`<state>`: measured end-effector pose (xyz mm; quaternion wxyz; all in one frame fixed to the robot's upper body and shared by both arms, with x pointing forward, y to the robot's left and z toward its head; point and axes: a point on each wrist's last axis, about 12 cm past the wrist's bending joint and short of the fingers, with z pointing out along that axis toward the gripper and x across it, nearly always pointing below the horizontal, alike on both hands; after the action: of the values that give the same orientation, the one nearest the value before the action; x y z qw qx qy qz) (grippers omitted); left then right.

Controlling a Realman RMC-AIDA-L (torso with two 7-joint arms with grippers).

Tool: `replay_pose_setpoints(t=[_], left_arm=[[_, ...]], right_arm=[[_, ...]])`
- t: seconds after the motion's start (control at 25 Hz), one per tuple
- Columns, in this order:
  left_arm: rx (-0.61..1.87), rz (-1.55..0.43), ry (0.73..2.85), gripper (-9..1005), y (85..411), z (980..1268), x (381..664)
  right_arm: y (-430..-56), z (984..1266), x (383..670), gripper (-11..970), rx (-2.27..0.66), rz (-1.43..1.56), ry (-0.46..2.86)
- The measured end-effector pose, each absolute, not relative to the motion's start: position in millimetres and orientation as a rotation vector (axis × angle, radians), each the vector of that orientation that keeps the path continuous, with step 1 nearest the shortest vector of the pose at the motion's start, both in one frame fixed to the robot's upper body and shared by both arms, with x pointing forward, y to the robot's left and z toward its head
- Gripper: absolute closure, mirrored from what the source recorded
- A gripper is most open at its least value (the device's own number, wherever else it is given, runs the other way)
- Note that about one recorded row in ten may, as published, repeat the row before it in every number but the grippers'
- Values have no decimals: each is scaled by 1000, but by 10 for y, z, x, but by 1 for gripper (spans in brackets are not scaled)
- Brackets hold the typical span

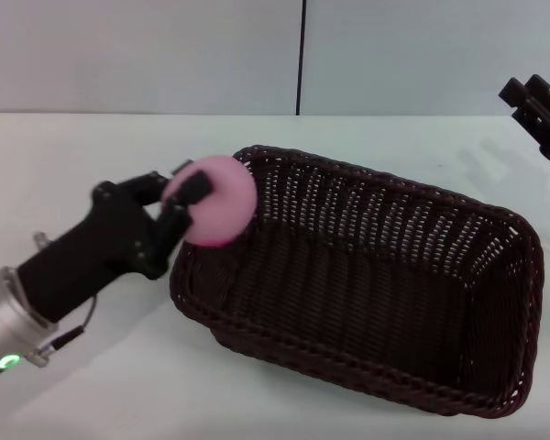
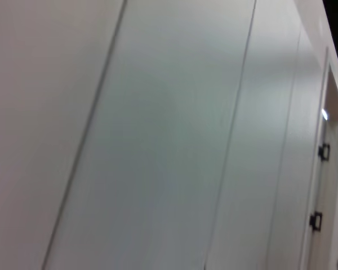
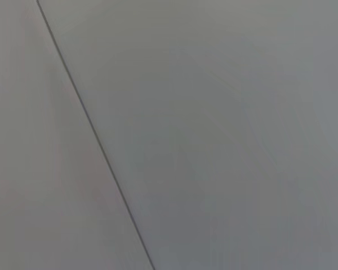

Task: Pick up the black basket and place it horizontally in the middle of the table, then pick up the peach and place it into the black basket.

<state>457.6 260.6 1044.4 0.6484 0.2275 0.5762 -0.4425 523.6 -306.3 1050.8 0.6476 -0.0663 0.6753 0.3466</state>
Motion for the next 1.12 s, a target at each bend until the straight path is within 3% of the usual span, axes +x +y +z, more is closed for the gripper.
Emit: replay_pose_setpoints(t=[0.36,0.88,1.12], left_arm=[[490,-1004,1389,899,2561,10346,4576],[408,-994,1325,242,2647,10396,4495],[240,-870,1284,182,2870,10408,4421]], right_arm=[[-3067,10492,5214,479,-146,784,1538],[-3168,10517,5200,480,-65,746,1494],[-3378,10514,5093,480,56,676,1445]])
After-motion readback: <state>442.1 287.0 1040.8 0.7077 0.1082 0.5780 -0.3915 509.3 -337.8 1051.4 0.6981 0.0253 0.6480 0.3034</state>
